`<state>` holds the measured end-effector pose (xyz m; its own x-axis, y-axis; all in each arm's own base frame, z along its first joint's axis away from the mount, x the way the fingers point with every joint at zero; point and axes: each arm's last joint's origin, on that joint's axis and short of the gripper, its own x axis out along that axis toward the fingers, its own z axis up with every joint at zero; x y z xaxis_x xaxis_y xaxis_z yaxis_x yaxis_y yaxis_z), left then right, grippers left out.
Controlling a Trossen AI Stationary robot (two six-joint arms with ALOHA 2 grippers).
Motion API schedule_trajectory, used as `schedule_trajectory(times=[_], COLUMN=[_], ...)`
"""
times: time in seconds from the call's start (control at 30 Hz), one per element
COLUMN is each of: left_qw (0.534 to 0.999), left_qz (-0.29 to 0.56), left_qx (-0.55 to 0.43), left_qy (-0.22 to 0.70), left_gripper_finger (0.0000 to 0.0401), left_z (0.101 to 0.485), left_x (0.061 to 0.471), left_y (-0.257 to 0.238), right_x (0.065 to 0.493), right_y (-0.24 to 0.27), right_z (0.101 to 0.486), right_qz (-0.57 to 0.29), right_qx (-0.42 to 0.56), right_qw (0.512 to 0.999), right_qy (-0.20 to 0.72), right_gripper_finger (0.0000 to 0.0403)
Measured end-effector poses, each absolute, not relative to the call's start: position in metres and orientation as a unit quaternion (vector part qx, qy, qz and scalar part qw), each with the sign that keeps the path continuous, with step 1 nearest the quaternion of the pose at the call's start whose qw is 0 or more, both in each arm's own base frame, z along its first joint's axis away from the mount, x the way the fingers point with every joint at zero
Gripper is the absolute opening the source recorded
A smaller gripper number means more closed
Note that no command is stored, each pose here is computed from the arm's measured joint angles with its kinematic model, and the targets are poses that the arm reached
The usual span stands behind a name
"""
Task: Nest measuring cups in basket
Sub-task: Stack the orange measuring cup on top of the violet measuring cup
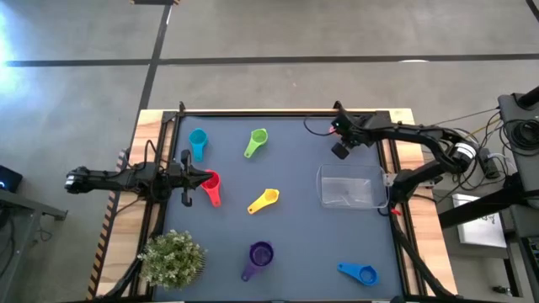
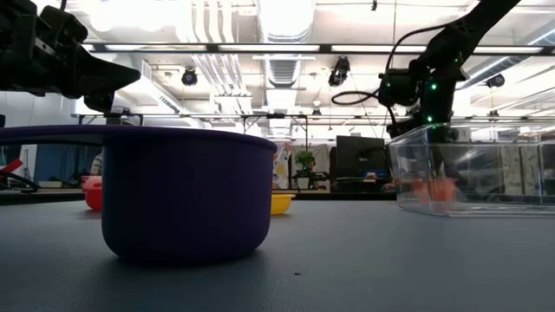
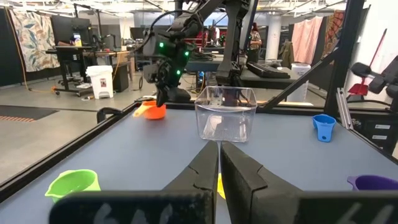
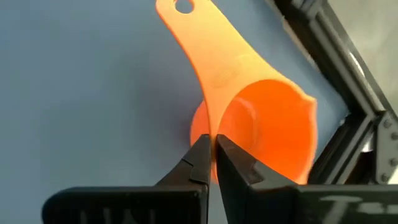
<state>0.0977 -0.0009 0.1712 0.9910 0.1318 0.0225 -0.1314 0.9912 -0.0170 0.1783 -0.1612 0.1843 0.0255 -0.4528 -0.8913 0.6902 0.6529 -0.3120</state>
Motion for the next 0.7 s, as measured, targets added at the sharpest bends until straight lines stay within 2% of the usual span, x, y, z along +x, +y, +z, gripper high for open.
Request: schedule_trajectory(times=[0.17,0.33,0.53,0.7], left_qw=[0.998,0.998,0.998,0.998], left_qz=[0.066,0.066,0.066,0.066], left_qx=[-0.008,-0.008,-0.008,-0.008], left_qy=[-0.012,-0.012,-0.012,-0.012], left_gripper_finger=[0.0,0.0,0.0,0.0], left_z=[0.171,0.171,0.171,0.171], left_x=[0.098,0.098,0.098,0.098], left_y=[-0.001,-0.001,-0.001,-0.001], right_x=[0.181,0.181,0.184,0.191], right_y=[-0.15,-0.131,-0.096,-0.06], right_z=[0.215,0.252,0.294,0.317], right_qz=[-0.4,-0.36,-0.27,-0.184], right_qx=[0.088,0.097,0.094,0.068], right_qw=[0.746,0.808,0.882,0.921], right_qy=[0.526,0.457,0.374,0.335], right_gripper_finger=[0.0009,0.0009,0.0008,0.0008])
